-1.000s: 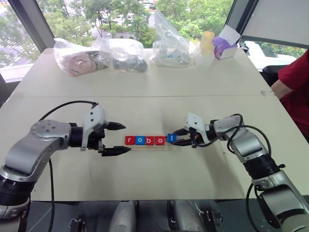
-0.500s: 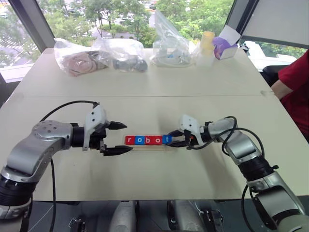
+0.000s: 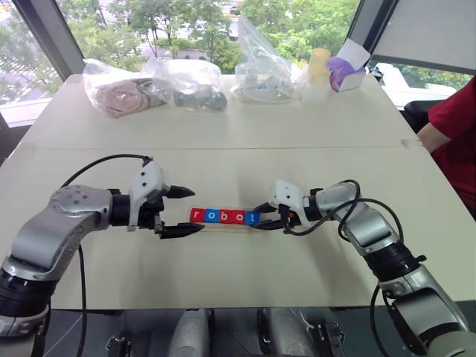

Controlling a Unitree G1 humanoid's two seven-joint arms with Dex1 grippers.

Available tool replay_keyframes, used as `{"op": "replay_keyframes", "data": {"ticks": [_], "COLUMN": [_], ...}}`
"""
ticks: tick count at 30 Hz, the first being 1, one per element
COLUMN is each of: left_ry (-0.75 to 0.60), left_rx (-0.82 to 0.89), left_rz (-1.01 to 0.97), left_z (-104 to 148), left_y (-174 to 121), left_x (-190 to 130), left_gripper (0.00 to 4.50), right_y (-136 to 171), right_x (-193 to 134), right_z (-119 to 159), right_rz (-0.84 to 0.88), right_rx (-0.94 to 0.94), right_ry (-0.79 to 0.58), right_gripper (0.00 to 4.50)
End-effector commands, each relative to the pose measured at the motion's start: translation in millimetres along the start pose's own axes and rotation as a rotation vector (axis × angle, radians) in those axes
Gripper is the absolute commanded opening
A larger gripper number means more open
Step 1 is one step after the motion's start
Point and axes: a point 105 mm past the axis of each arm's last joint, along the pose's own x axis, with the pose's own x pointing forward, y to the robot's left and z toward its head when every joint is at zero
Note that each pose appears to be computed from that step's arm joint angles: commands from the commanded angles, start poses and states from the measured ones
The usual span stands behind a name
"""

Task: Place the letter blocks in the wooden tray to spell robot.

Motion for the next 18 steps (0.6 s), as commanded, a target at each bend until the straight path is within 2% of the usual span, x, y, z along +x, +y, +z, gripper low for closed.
{"op": "replay_keyframes", "data": {"ticks": [1,18], "left_ry": [-0.012,-0.01], "left_rx": [0.044,0.054], "left_rz": [0.01,0.01], "left_z": [7,6], "left_y": [2,2], "left_x": [0,2], "left_gripper": [4.5,4.5], "right_y": [-1,0], "right_x": [1,-12], "right_z": [4,5], "right_rz": [-0.011,-0.041], "right_rx": [-0.021,-0.014], "right_ry": [-0.007,0.002], "right_gripper": [1.12,1.12]}}
